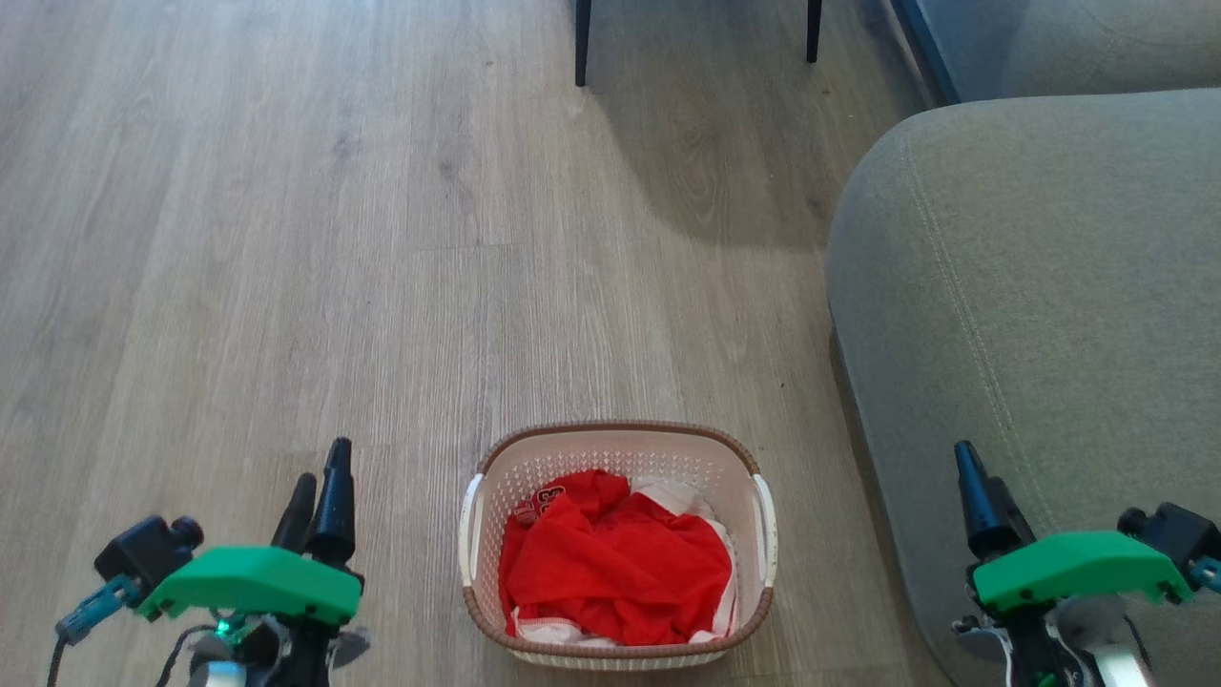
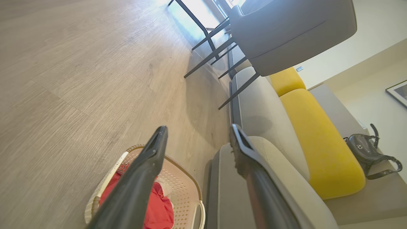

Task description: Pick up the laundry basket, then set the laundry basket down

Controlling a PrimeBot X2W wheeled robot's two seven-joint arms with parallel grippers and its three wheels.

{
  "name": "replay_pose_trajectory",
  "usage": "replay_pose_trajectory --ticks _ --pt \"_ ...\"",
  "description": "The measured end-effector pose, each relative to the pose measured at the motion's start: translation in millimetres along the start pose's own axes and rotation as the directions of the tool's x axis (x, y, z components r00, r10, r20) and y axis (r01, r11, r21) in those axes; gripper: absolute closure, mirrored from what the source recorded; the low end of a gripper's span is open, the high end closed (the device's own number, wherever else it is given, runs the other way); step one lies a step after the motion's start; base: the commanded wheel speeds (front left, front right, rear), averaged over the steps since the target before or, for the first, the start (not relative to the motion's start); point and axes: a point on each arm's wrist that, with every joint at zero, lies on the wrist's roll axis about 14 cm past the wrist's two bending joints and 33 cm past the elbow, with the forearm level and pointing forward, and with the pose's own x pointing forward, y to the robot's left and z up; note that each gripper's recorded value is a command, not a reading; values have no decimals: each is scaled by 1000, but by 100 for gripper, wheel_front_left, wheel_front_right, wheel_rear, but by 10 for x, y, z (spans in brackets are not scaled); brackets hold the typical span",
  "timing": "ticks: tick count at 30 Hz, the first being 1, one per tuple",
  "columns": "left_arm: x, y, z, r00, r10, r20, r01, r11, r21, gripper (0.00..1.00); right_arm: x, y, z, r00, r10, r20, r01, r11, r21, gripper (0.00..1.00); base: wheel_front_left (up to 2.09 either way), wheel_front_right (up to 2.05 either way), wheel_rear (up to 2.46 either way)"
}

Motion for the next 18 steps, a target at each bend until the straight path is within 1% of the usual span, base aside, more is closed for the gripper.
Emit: replay_pose_trajectory --ticks 1,8,18 --pt "-6 13 5 1000 5 3 -6 999 34 0 1 21 -3 1000 7 1 -7 1000 -28 0 0 0 0" --pt "-28 13 -34 1000 8 -3 -8 990 142 0 5 83 -29 1000 29 -5 -29 992 -121 0 0 0 0" --pt "-90 61 -71 1000 27 3 -27 960 279 0 9 164 -31 998 61 4 -58 969 -239 0 0 0 0"
